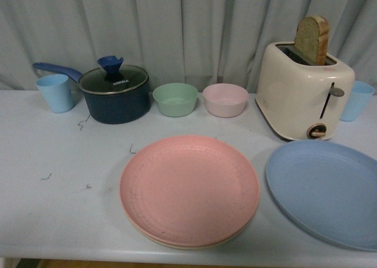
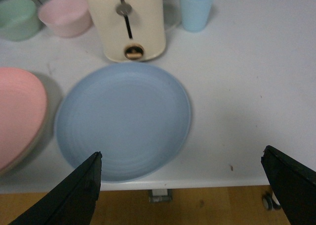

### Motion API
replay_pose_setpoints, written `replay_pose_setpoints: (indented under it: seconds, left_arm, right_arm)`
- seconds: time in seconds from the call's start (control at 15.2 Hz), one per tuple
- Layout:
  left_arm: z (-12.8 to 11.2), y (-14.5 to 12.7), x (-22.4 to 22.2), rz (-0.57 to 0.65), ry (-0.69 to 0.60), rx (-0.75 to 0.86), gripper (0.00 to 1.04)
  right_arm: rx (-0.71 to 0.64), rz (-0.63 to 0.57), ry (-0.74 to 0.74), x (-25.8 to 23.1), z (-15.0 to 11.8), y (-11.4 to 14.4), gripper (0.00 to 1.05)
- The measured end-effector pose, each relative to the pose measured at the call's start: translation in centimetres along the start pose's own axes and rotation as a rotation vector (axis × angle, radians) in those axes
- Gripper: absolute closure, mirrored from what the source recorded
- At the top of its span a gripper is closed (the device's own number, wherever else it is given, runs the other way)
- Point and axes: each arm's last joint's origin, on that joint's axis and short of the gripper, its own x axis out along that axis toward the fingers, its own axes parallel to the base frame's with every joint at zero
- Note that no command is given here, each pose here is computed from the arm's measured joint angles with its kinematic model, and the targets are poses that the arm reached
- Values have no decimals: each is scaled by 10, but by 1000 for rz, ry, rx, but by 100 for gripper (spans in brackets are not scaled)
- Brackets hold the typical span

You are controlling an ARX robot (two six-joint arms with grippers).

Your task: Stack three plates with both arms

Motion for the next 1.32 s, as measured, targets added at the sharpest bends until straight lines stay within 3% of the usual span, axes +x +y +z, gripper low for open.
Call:
replay_pose_setpoints:
  seconds: [0.26, 0.53, 1.05, 1.12, 1.32]
  left_arm:
    - [0, 0, 0, 0, 0, 0, 7]
    - [0, 0, 0, 0, 0, 0, 7]
    - [0, 0, 0, 0, 0, 0, 7]
    - [0, 0, 0, 0, 0, 0, 7]
    - [0, 0, 0, 0, 0, 0, 7]
  right_arm:
    - [13, -2, 84, 27, -1, -12, 6]
    - [48, 33, 270, 121, -1, -39, 6]
    - [-31, -2, 374, 215, -31, -40, 6]
    - [-40, -6, 390, 221, -36, -37, 11]
    - [-54, -12, 396, 230, -38, -34, 47]
